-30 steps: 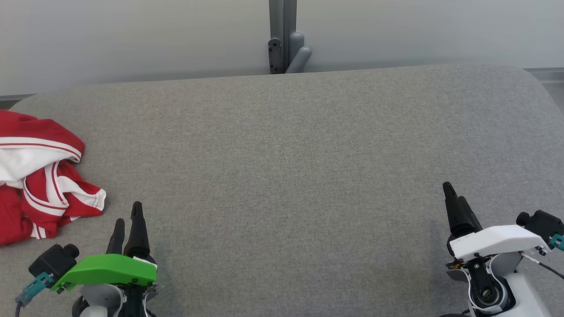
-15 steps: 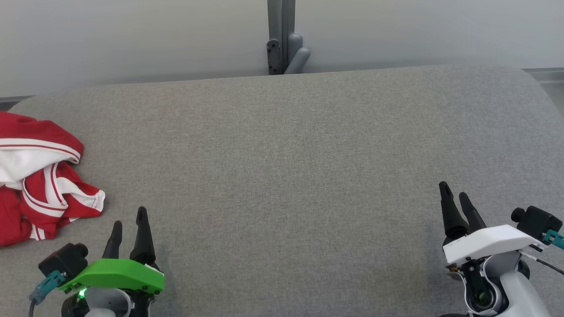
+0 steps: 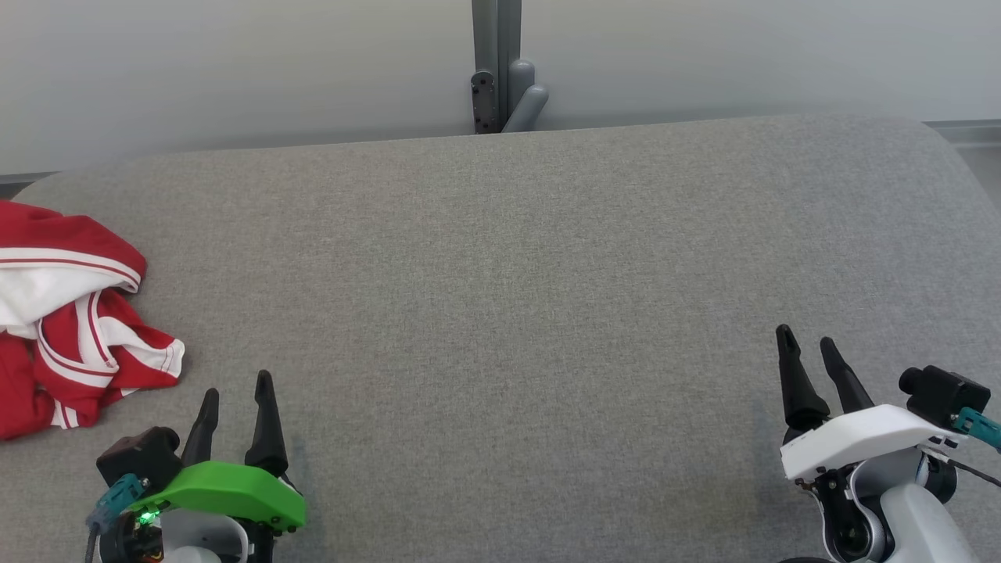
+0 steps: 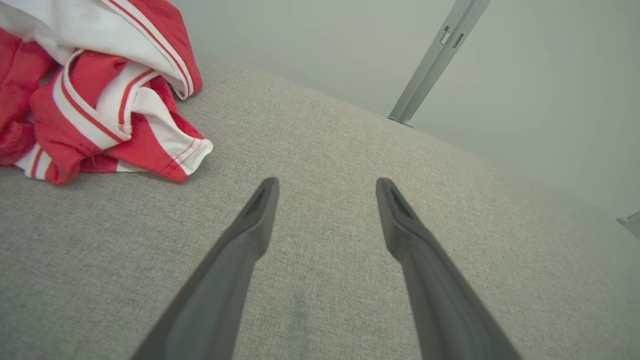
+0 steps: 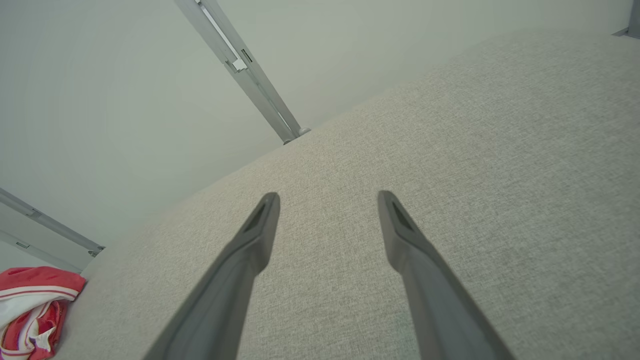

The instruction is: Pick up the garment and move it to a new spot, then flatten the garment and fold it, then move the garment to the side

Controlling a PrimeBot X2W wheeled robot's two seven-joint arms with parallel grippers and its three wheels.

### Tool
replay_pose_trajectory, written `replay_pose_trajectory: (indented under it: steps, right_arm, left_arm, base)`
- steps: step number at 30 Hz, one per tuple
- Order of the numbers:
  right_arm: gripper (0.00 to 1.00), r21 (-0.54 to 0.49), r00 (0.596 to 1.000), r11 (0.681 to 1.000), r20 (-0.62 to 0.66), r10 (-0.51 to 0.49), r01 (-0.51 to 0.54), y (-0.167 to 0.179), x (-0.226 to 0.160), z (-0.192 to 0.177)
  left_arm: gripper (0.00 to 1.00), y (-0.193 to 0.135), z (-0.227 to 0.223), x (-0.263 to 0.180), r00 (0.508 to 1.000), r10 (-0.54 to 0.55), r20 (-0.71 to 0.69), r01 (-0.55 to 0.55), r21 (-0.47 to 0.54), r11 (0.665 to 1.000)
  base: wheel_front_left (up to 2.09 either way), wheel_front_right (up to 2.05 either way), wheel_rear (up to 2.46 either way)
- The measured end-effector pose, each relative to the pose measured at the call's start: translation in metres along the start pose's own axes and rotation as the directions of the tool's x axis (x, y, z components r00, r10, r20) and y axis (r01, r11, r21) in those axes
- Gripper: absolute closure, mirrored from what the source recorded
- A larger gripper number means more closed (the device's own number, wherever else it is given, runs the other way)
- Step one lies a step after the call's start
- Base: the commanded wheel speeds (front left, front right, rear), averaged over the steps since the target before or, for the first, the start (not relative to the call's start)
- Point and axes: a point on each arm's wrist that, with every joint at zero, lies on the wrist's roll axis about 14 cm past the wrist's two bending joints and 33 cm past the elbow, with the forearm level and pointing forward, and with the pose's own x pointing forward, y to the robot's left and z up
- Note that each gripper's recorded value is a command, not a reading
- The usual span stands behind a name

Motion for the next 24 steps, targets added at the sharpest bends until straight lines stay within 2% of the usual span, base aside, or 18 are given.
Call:
replay_pose_trajectory:
  steps: [12,24]
  right_arm:
    - [0.0,-0.125,0.998,0.991,0.02,0.06,-0.057,0.015,0.0,0.005]
    - [0.0,-0.247,0.995,0.965,0.02,0.099,-0.091,0.022,-0.002,0.005]
  left_arm:
    - [0.0,-0.013,0.003,0.0,0.998,-0.061,0.019,0.057,0.145,0.988]
    - [0.0,-0.018,0.001,-0.002,0.996,-0.09,0.022,0.082,0.257,0.963]
  base:
    - [0.0,0.0,0.0]
    - [0.0,0.0,0.0]
